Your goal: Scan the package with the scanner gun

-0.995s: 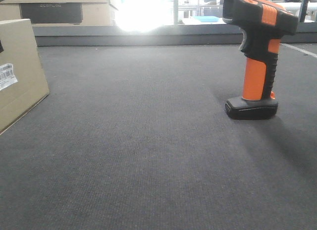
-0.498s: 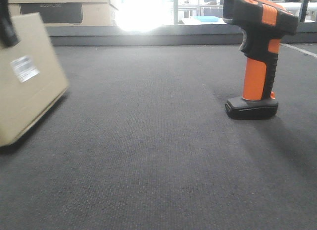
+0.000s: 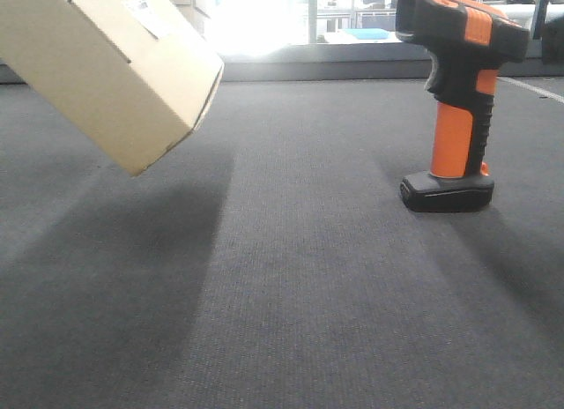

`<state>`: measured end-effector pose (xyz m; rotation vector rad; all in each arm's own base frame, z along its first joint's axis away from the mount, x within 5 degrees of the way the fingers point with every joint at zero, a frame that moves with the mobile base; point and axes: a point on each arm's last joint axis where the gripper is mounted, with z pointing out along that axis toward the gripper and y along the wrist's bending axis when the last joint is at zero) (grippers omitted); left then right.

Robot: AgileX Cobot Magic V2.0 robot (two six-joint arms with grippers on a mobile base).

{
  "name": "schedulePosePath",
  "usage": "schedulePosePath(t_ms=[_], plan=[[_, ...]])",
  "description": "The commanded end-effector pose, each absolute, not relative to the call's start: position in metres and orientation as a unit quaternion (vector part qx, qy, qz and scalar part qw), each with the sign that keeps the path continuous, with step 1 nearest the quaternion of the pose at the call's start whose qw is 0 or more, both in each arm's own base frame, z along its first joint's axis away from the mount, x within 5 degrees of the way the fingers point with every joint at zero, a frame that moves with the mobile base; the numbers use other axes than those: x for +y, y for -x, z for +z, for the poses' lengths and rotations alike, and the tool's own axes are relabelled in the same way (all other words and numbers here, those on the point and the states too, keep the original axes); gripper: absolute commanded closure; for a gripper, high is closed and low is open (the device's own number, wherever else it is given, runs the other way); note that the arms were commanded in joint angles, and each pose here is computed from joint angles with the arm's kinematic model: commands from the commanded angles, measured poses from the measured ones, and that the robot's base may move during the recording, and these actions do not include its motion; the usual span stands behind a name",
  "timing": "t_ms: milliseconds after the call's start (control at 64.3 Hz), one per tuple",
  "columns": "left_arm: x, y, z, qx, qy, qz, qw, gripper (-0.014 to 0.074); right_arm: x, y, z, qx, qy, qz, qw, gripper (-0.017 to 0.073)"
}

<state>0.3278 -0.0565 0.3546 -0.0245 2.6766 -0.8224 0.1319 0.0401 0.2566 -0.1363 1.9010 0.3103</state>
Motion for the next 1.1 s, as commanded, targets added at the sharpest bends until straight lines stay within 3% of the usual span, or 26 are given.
schedulePosePath(t_ms=[0, 373, 1089], plan=[[-0.058, -0.325, 0.363, 0.935, 0.008, -0.304, 0.182, 0.0704, 0.04, -0.135, 0.254, 0.78, 0.05, 0.132, 0.609, 0.0], [-0.058, -0.325, 0.363, 0.935, 0.008, -0.304, 0.182, 0.0704, 0.055, -0.17, 0.231, 0.768, 0.056, 0.122, 0.626, 0.0], [-0.058, -0.325, 0.363, 0.935, 0.008, -0.304, 0.182, 0.0704, 0.066, -0.248, 0.205, 0.77, -0.053, 0.087, 0.629, 0.0]])
